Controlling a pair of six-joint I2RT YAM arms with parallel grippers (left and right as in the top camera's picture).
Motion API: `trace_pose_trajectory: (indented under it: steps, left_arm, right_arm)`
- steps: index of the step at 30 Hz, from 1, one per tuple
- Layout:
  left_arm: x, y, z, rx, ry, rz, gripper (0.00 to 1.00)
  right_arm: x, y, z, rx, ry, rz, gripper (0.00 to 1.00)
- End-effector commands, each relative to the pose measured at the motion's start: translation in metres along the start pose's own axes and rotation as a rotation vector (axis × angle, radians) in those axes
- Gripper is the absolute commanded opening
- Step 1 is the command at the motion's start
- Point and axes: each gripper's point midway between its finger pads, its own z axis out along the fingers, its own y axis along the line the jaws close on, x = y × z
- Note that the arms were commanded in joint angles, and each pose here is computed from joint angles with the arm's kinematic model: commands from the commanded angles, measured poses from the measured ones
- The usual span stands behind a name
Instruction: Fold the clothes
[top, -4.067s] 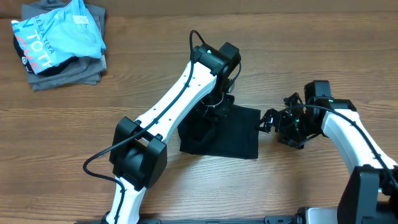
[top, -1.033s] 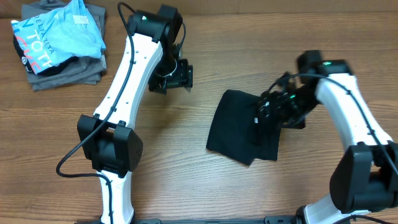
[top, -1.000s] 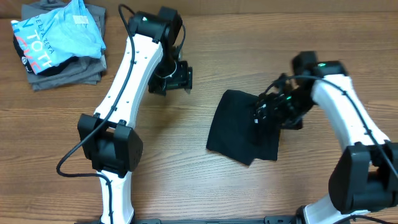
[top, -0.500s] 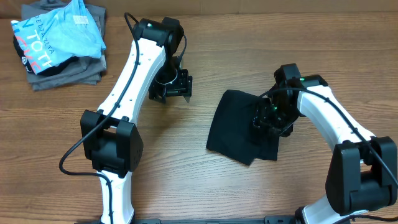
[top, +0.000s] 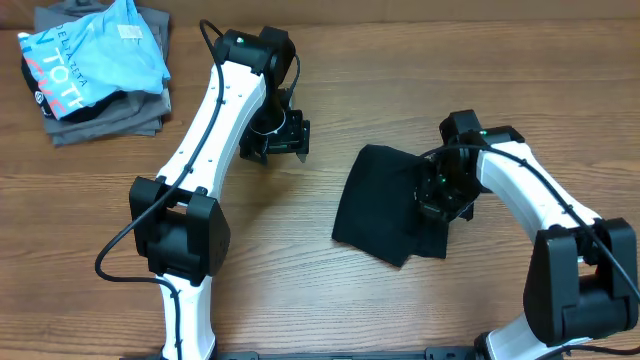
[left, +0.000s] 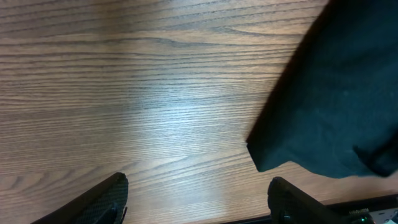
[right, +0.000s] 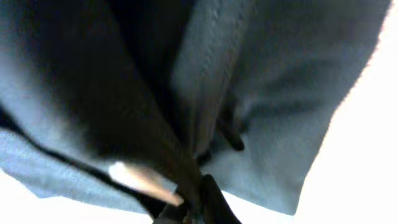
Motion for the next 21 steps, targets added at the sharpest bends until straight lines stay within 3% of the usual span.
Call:
trace_pose_trajectory:
  steps: [1,15,21]
  left_arm:
    - [0.002,-0.003,-0.005,0.004,-0.021,0.032,0.64]
    - [0.001,-0.003,-0.003,0.004,-0.024,0.040,0.70]
    - [0.000,-0.003,-0.003,0.005,-0.028,0.041,0.70]
  right_arm:
    - [-0.017,0.008,-0.036,0.021,-0.094,-0.018,0.04]
    - [-0.014,-0.020,-0.061,0.178,-0.097,0.018,0.04]
    - [-0.027,-0.057,-0.066,0.301,-0.165,0.147,0.04]
